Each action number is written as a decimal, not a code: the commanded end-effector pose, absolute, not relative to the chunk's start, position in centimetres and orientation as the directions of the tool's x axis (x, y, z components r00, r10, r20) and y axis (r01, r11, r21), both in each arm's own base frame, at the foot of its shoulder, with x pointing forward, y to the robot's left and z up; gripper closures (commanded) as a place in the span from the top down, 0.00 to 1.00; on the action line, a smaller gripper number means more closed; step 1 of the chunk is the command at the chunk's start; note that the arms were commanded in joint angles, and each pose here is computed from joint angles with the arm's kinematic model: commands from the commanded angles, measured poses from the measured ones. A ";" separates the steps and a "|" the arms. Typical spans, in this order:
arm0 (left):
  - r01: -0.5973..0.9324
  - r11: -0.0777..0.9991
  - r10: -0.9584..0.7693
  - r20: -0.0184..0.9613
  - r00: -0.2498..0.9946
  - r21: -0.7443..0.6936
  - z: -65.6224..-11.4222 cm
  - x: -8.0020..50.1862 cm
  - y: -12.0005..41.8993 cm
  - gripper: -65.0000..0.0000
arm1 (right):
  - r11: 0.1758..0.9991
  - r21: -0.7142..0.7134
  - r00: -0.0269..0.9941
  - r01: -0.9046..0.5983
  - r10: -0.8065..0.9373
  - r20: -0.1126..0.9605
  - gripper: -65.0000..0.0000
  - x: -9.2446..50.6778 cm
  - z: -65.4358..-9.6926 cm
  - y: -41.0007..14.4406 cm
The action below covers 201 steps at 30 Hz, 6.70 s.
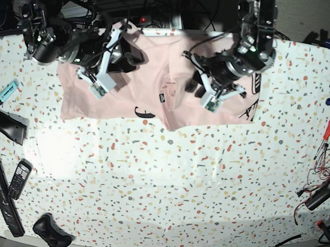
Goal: Fold the T-shirt properly
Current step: 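Release the folded hem with the left gripper and pull it back, then release the sleeve with the right gripper and regrasp the shirt's collar side, then fold the collar side with the right gripper over toward the left gripper, then grasp the folded shirt's edges with both grippers and lift it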
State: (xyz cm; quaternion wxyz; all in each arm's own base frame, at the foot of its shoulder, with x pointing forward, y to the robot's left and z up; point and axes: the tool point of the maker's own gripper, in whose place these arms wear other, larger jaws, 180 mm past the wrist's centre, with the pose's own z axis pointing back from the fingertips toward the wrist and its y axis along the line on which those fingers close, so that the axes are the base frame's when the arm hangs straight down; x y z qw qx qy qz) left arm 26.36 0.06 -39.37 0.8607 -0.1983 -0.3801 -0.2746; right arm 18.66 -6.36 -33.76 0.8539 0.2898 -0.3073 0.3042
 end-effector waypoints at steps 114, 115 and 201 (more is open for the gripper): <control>0.216 0.976 -0.128 0.831 0.542 0.009 -33.7 29.3 21.2 0.23 | 0.601 0.296 0.438 -0.743 0.102 0.893 0.00 27.3 -24.4 1.3; 0.216 0.976 -0.128 0.830 0.543 0.009 -33.7 29.2 21.2 0.23 | 0.602 0.279 0.422 -0.748 0.107 0.900 0.00 27.5 -24.3 2.2; 0.343 0.850 -0.005 0.644 0.765 -0.400 -44.2 29.0 14.1 0.00 | 0.766 0.118 0.604 -0.632 0.392 0.694 0.00 31.5 -37.5 -4.2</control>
